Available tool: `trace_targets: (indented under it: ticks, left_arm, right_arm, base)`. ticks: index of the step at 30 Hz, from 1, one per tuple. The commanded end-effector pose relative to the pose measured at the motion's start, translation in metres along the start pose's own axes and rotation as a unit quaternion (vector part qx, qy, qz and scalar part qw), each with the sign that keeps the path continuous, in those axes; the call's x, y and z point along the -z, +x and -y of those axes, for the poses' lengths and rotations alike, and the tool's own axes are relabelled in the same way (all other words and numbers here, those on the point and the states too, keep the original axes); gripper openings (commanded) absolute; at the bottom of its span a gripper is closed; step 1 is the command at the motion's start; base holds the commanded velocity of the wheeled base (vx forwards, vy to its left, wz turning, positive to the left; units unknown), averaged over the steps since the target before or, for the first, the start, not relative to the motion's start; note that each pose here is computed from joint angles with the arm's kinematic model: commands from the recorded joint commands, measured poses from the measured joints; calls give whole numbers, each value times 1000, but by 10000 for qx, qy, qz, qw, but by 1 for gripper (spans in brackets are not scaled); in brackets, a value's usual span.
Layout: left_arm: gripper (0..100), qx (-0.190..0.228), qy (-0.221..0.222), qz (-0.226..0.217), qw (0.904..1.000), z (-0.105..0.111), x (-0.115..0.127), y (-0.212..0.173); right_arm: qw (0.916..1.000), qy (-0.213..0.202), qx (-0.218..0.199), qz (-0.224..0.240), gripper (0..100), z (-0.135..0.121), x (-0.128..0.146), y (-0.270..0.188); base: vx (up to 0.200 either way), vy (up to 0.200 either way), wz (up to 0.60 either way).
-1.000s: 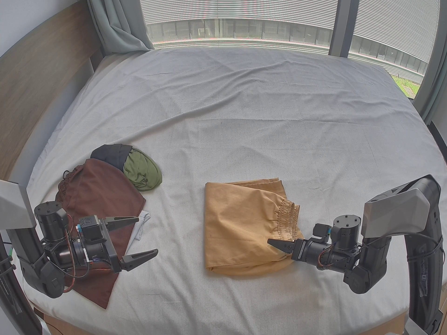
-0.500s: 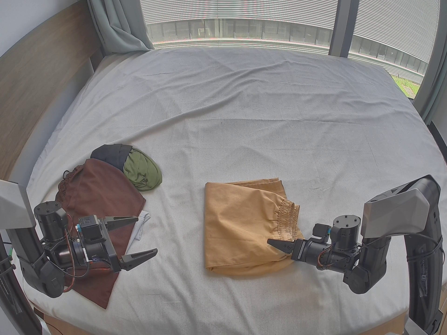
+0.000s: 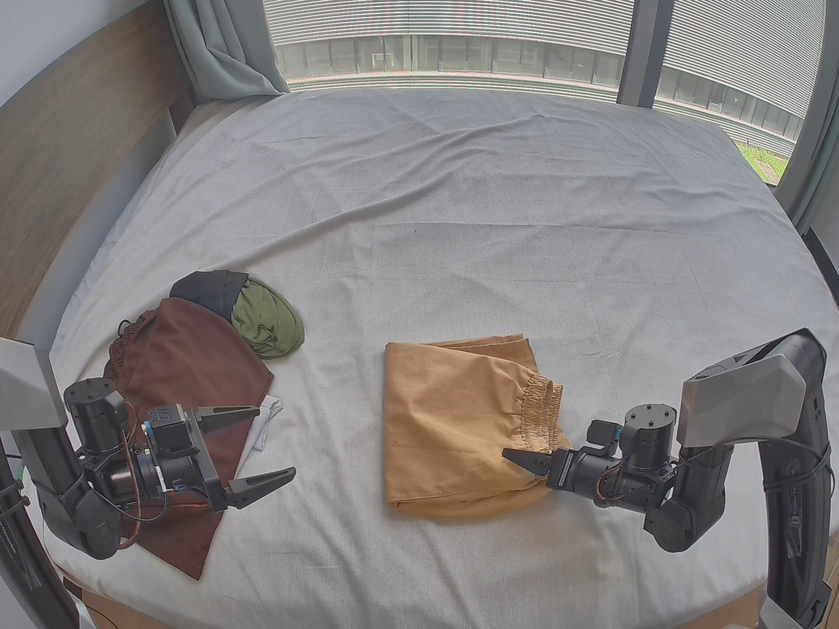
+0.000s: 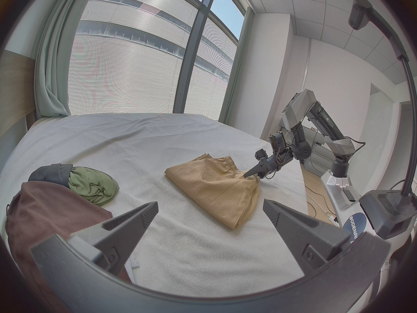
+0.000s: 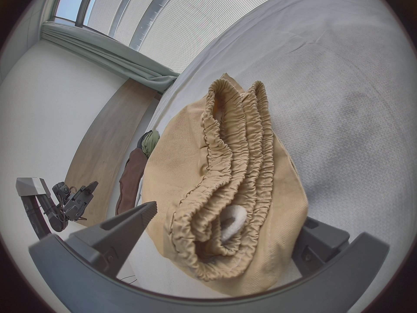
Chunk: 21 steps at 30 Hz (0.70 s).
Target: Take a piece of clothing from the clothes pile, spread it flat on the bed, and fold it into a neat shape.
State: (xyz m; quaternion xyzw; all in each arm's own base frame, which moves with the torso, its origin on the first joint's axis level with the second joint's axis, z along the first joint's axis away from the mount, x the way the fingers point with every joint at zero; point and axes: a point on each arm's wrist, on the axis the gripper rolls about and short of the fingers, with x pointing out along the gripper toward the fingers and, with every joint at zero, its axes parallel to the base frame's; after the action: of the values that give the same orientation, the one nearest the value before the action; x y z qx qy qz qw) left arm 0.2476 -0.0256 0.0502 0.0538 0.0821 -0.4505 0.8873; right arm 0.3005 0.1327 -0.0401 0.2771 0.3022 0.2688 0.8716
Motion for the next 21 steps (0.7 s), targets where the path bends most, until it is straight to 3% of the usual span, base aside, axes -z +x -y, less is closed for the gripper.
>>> trace_targets:
  ticks: [1, 15, 21]
  left_arm:
    - [100, 2, 6, 5, 10000, 0, 0, 0]
    - [100, -13, 3, 5, 10000, -1, 0, 0]
    - [100, -1, 16, 17, 10000, 0, -1, 0]
  right_arm:
    - [10000, 0, 13, 13, 0, 0, 0, 0]
    - [10000, -23, -32, -10, 0, -3, 1, 1]
    - [9991, -170, -307, 245, 0, -24, -15, -6]
  base:
    - [0, 0, 0]
    - [0, 0, 0]
    - [0, 0, 0]
